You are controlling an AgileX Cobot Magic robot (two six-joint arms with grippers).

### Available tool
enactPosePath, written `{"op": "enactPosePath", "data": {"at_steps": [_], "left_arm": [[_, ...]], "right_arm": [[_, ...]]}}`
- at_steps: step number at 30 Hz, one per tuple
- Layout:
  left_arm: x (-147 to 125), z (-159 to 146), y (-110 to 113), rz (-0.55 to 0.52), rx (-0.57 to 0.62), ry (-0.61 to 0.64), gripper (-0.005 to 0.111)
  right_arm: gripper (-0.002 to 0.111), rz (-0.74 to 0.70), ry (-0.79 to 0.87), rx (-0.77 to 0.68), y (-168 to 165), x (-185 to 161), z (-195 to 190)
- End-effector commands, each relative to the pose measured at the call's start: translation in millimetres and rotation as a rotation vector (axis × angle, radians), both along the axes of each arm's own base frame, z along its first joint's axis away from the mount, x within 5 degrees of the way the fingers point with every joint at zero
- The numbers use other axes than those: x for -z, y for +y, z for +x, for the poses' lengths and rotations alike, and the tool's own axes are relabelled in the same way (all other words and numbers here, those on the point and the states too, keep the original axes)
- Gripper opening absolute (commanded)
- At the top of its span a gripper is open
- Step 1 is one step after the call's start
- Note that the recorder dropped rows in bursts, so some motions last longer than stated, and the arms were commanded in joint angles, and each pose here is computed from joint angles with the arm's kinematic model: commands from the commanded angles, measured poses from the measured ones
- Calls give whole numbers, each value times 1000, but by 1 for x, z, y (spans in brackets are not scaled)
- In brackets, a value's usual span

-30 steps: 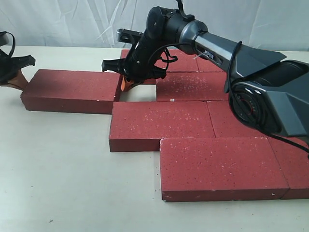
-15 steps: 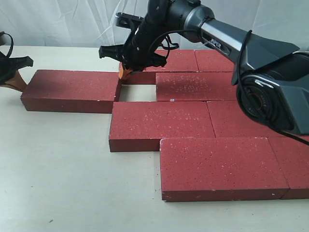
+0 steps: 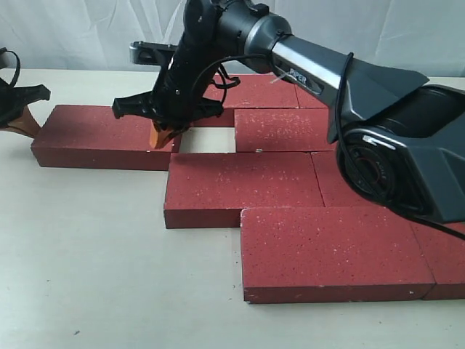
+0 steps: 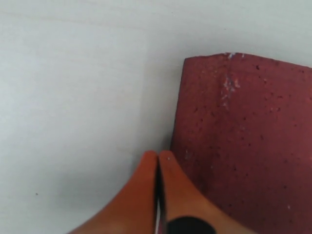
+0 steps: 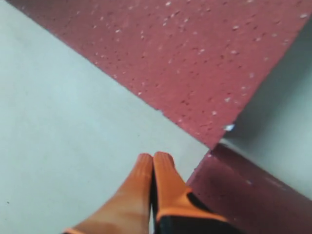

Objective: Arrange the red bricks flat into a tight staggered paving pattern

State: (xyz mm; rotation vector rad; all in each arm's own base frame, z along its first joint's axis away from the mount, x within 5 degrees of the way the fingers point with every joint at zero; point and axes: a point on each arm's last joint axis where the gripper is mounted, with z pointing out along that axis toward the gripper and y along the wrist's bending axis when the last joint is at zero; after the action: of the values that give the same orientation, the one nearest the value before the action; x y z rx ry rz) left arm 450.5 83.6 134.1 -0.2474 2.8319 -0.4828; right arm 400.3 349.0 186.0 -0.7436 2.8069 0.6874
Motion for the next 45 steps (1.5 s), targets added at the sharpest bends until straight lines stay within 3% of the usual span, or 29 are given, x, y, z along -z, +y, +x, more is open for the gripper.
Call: {"op": "enactPosePath", "data": {"at_steps": [1, 15, 31, 36, 45], "left_arm": [[-3, 1, 1, -2, -13, -12, 0], [-3, 1, 1, -4, -13, -11, 0], [-3, 0, 0, -9, -9, -3, 0], [-3, 0, 0, -9, -8, -4, 0], [7, 3, -9, -75, -4, 8, 0]], "right_arm": [[-1, -13, 1, -44, 10, 3, -9], [-1, -77, -47, -21, 11, 31, -2], [-1, -93, -82, -16, 9, 31, 2], [-1, -25, -43, -13, 13, 18, -3], [-1, 82, -163, 61, 0, -35, 9]]}}
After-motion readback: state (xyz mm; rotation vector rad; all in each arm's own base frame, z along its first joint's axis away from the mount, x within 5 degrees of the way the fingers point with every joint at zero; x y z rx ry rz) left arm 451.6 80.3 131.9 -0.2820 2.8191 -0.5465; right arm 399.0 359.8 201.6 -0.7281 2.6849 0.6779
